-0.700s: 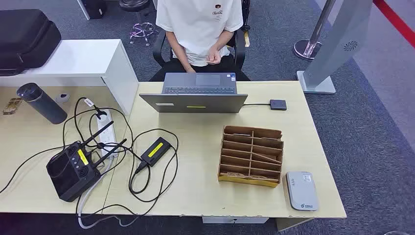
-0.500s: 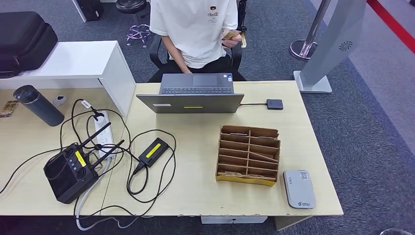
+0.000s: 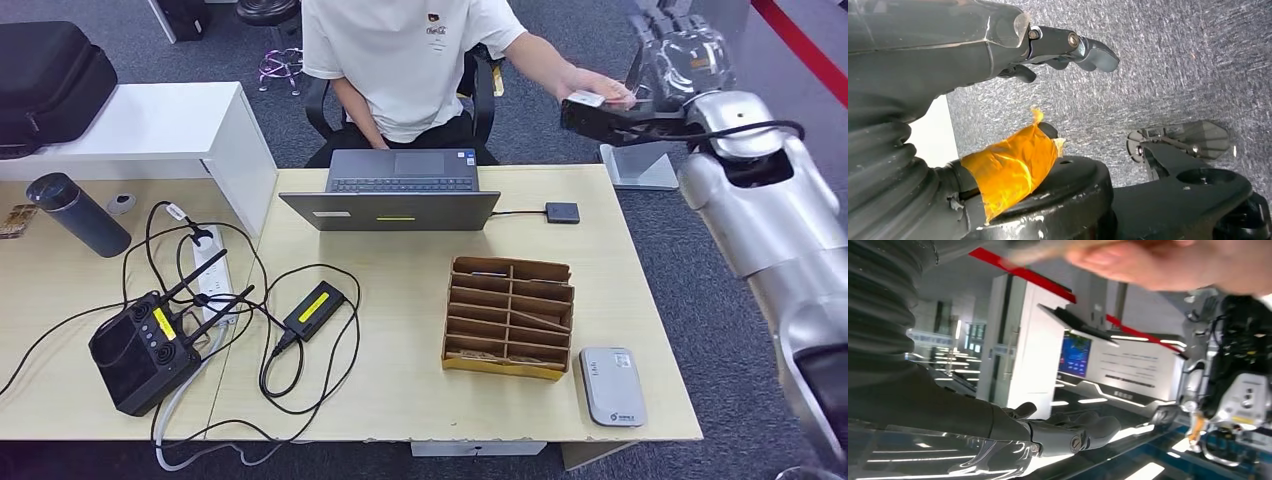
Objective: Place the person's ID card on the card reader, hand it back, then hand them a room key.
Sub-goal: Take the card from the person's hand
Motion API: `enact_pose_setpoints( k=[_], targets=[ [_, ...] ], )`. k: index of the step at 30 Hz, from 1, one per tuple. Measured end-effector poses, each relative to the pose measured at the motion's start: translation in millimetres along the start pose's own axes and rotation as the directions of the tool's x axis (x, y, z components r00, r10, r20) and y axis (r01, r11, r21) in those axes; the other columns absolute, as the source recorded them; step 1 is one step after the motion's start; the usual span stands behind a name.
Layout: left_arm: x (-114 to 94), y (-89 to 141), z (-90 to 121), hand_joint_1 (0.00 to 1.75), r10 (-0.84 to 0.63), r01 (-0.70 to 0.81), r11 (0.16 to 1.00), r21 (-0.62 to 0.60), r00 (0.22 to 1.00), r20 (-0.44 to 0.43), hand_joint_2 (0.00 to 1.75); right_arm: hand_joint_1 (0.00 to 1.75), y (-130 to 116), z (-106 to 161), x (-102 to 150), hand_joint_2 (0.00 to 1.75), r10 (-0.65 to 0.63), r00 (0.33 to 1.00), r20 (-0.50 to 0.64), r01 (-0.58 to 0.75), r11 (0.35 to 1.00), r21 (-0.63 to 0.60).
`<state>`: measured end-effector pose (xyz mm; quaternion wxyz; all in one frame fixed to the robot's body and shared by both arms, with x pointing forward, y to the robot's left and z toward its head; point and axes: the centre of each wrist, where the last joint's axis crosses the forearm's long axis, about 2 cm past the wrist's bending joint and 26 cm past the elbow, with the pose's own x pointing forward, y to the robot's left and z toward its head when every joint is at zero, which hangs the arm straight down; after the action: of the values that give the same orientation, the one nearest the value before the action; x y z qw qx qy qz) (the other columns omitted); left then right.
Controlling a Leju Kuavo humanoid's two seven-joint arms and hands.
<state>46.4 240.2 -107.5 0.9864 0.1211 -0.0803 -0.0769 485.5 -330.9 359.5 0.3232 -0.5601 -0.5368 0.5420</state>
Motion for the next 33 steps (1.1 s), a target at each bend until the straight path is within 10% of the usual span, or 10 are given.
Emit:
enact_pose_setpoints(
  k=[5,9,33],
  targets=[
    [0.2,-1.4,0.5,0.0,0.001,-0.001,1.0,-0.003,1.0,0.0,1.75,0.0,11.0,-1.4,25.4,1.75,-0.004,0.999,0.046,0.003,1.0,0.02],
    [0.3,-2.3,0.8,0.0,0.002,-0.002,1.0,-0.004,1.0,0.0,1.75,1.75,15.5,-1.2,33.5,1.75,-0.003,0.998,0.064,0.001,1.0,0.026],
    [0.1,-0.9,0.3,0.0,-0.03,0.03,1.0,0.0,0.999,0.011,1.75,1.75,54.4,26.5,20.6,1.75,-0.052,0.998,0.038,0.051,0.999,0.015]
  ],
)
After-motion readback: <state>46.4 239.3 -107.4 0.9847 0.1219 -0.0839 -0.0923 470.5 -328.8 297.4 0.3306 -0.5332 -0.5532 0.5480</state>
